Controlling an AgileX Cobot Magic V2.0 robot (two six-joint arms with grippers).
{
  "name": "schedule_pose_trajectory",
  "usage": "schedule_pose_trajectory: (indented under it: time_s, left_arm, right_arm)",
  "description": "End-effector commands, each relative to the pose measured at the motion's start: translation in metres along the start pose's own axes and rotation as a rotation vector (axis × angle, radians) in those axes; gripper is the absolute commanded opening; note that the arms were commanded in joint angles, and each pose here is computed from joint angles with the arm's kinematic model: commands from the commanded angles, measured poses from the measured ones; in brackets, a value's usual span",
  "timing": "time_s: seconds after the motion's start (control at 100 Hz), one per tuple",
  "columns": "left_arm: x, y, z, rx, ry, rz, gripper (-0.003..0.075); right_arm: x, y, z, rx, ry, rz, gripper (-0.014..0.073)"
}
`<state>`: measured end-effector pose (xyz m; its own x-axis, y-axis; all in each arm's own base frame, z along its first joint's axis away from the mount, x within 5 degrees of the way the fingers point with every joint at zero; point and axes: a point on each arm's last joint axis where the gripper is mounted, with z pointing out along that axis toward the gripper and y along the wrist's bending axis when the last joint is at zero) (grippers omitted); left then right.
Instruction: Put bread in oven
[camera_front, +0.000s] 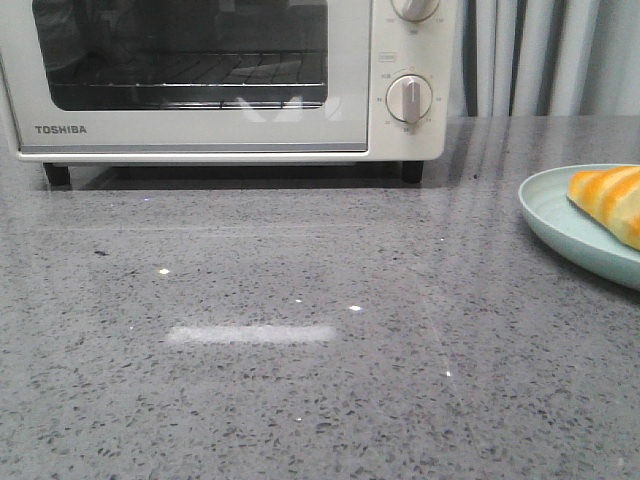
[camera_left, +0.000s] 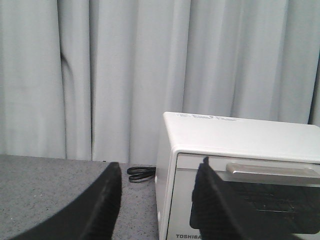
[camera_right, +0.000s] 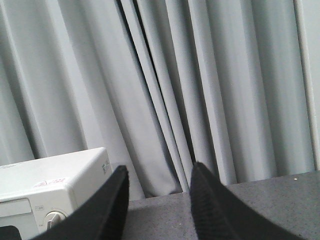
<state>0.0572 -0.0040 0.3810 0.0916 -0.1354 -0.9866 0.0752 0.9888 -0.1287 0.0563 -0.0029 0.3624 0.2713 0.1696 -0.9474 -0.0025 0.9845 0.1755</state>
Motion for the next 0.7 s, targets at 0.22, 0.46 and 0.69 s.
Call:
schedule_pose_trajectory:
  time_s: [0.22, 0.46, 0.69]
  left_arm:
    - [-0.042, -0.018, 0.024, 0.142, 0.028, 0.043, 0.0293]
    - [-0.049, -0.028, 0.032, 0.231, 0.061, 0.043, 0.0193]
    - [-0.045, -0.038, 0.045, 0.346, 0.088, 0.046, 0.0188]
  right_arm:
    - [-0.041, 0.019, 0.033, -0.138, 0.022, 0.005, 0.0155]
    - [-0.036, 0.043, 0.048, -0.349, 0.098, 0.004, 0.0140]
    - [-0.026, 0.057, 0.056, -0.435, 0.146, -0.028, 0.0114]
